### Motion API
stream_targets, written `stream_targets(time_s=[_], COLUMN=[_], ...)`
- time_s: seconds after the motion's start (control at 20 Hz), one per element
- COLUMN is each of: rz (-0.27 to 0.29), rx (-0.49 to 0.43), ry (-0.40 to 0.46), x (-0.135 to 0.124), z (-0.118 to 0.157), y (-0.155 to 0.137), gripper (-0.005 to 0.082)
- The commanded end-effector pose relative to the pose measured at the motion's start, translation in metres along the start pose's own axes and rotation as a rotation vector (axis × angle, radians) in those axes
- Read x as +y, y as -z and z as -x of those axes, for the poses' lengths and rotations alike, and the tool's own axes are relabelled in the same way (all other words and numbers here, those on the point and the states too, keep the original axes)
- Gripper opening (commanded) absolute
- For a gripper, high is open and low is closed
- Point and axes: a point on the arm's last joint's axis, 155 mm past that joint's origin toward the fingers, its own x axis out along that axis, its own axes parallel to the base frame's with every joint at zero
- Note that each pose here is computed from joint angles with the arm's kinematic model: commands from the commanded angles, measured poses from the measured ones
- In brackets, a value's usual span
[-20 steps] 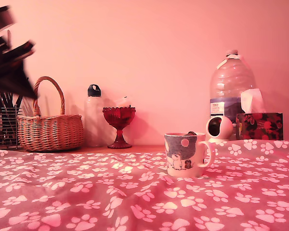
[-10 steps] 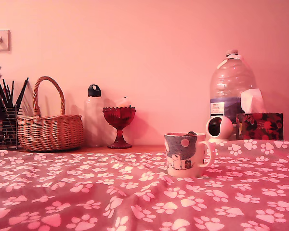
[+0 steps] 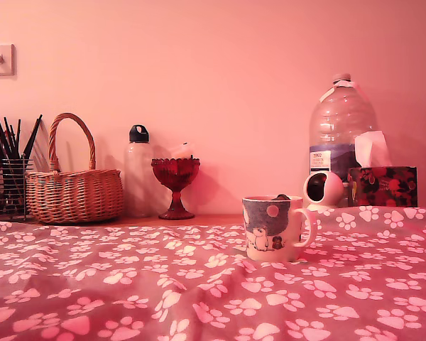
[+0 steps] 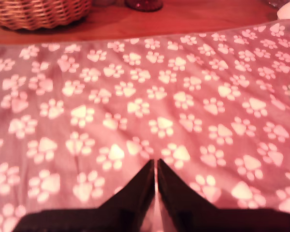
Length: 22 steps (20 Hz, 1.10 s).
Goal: Pick the coffee capsule and then drop it inside the coffee cup in front of you
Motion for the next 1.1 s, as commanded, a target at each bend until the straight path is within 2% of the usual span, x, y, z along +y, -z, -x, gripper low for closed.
stream_targets(time_s=[0.0, 0.25, 0.35, 0.5, 1.05], rz=[0.004, 0.003, 0.032, 0.041, 0.026], rx=[-0.002, -0.041, -0.072, -0.099, -0.148], ry=[-0.004, -0.021, -0.026, -0.022, -0.054], x=[0.0, 0.001, 0.001, -0.001, -0.001], z=[0.004, 0.015, 0.02, 0.026, 0.047], y=[0.009, 0.02, 0.017, 0.017, 0.012], gripper=[-0.0024, -0.0024, -0.0024, -0.0024, -0.0024])
